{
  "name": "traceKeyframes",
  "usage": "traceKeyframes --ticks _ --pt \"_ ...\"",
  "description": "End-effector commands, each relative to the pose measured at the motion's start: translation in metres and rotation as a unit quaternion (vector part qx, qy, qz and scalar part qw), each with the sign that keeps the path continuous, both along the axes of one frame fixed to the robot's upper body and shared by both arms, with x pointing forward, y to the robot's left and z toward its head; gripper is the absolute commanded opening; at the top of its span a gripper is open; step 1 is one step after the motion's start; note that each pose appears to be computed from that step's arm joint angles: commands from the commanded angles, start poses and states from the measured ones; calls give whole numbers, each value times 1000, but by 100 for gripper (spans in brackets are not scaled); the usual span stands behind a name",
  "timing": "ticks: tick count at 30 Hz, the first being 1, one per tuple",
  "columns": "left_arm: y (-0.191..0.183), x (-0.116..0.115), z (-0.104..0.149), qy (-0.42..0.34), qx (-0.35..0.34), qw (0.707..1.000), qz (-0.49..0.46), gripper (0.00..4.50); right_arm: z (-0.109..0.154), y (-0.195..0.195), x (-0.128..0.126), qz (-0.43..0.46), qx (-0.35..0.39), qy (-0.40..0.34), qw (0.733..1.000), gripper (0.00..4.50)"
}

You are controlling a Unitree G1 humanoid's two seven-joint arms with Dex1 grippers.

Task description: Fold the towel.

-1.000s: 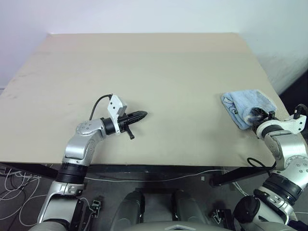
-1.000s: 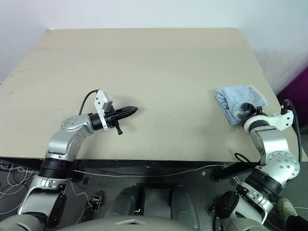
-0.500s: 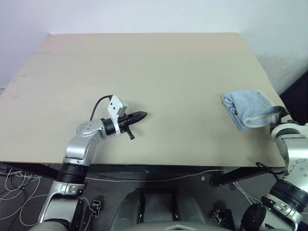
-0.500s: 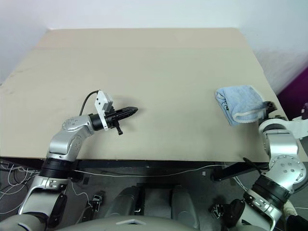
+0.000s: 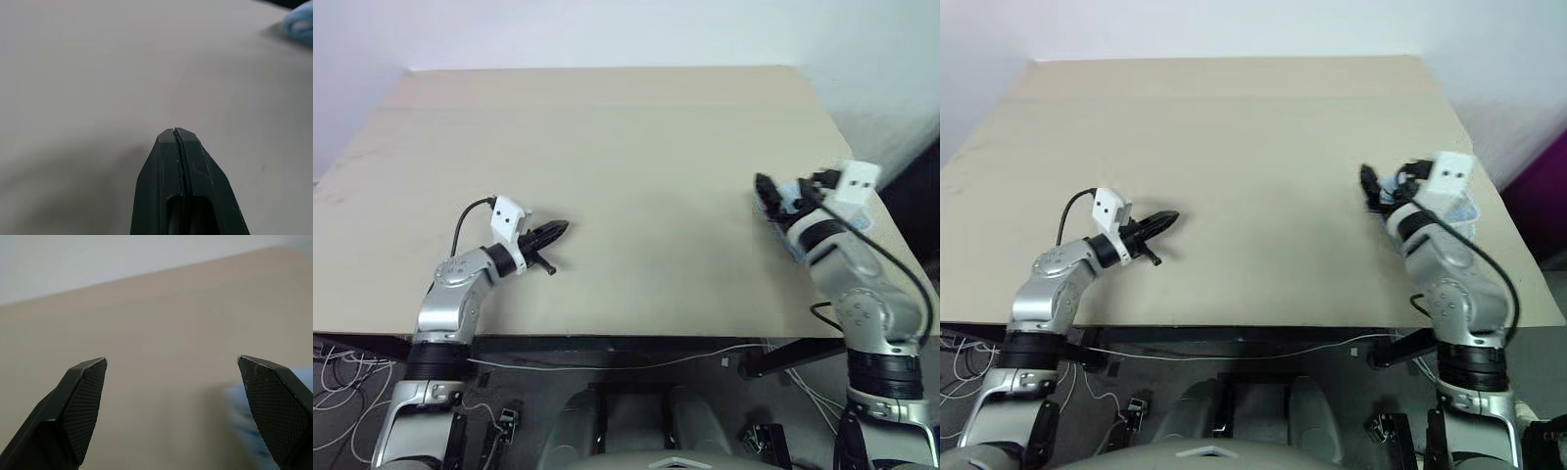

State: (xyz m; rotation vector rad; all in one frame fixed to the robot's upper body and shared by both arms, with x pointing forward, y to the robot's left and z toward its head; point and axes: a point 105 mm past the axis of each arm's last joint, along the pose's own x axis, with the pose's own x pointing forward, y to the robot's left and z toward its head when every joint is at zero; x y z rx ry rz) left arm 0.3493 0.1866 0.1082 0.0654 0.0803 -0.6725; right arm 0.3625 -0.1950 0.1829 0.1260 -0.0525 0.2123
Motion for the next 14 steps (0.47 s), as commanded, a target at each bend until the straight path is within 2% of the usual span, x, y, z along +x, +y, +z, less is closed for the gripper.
traceKeyframes --ticks 1,8,14 --pt "16 -2 23 -46 4 999 28 0 -1 29 2 66 -65 -19 996 448" --pt "23 -8 29 -62 4 996 58 0 -21 41 7 125 -100 -12 987 448" --pt "29 -7 28 -53 14 997 62 0 -27 52 0 149 -113 -14 982 448"
